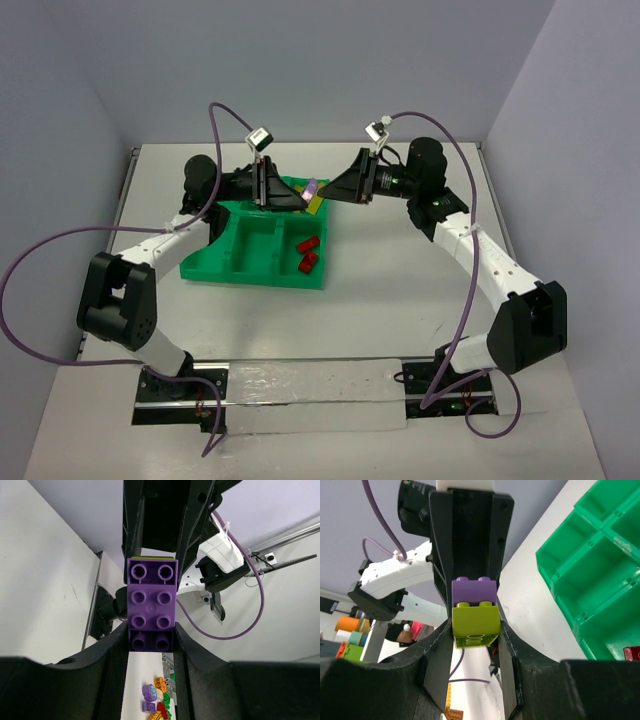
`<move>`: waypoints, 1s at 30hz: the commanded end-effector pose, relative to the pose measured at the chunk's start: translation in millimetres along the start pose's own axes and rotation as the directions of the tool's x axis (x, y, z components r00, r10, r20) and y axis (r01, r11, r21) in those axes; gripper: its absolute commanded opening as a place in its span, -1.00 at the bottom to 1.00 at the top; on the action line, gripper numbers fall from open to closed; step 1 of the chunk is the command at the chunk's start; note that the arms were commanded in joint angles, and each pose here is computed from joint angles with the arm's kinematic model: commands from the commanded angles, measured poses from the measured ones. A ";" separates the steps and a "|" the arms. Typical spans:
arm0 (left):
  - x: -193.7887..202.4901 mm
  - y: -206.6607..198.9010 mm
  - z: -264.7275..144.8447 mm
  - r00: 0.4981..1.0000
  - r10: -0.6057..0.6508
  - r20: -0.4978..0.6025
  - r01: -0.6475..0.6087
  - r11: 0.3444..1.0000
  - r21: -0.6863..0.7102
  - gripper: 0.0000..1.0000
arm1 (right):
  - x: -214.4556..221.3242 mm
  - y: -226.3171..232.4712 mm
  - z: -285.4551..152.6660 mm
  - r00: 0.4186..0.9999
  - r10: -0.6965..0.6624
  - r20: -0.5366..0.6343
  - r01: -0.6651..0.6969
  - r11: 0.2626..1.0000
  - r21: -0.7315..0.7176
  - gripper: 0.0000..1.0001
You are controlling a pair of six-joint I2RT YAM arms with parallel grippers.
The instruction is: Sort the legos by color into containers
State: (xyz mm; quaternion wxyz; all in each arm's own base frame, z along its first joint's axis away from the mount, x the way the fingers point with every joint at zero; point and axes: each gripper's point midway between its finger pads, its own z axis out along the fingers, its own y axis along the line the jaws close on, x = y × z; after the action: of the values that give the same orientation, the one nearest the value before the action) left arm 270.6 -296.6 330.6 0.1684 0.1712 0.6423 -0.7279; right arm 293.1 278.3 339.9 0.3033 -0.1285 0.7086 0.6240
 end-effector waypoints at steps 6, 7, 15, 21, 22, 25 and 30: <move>-42.7 -14.1 -58.0 0.981 0.119 0.150 -0.105 0.990 -0.098 -1.00 | 8.7 -3.0 -2.3 1.000 -0.012 -0.007 0.012 1.000 -0.022 -1.00; -43.7 -15.5 -60.3 0.979 0.130 0.156 -0.115 0.988 -0.103 -1.00 | 7.9 -4.1 -2.0 1.000 -0.010 -0.004 0.010 1.000 -0.018 -1.00; -33.0 91.1 -133.4 0.964 0.093 0.250 0.134 0.644 -0.753 -1.00 | -41.2 -83.0 -2.3 0.979 0.016 0.204 -0.108 0.886 0.450 -1.00; 31.6 130.3 -176.2 0.960 0.031 0.279 0.245 0.392 -0.887 -1.00 | -63.0 -144.1 -2.9 0.967 -0.054 0.250 -0.136 0.717 0.684 -1.00; 42.4 134.7 -178.5 0.959 0.018 0.282 0.256 0.366 -0.895 -1.00 | -68.0 -147.3 -1.8 0.966 -0.070 0.250 -0.130 0.703 0.699 -1.00; 63.6 147.0 -185.7 0.959 0.005 0.283 0.270 0.284 -0.920 -1.00 | -71.9 -165.9 13.0 0.970 -0.078 0.230 -0.118 0.680 0.724 -1.00; 77.1 162.9 -184.4 0.958 -0.007 0.287 0.280 0.239 -0.930 -1.00 | -81.9 -184.8 32.1 0.972 -0.085 0.220 -0.109 0.668 0.736 -1.00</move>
State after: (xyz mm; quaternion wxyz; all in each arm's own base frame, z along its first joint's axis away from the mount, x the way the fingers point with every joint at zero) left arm 281.4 -144.2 133.9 0.2136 -0.1068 0.9377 -0.2523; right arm 447.4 254.5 219.4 0.3680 0.0908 0.8708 0.3131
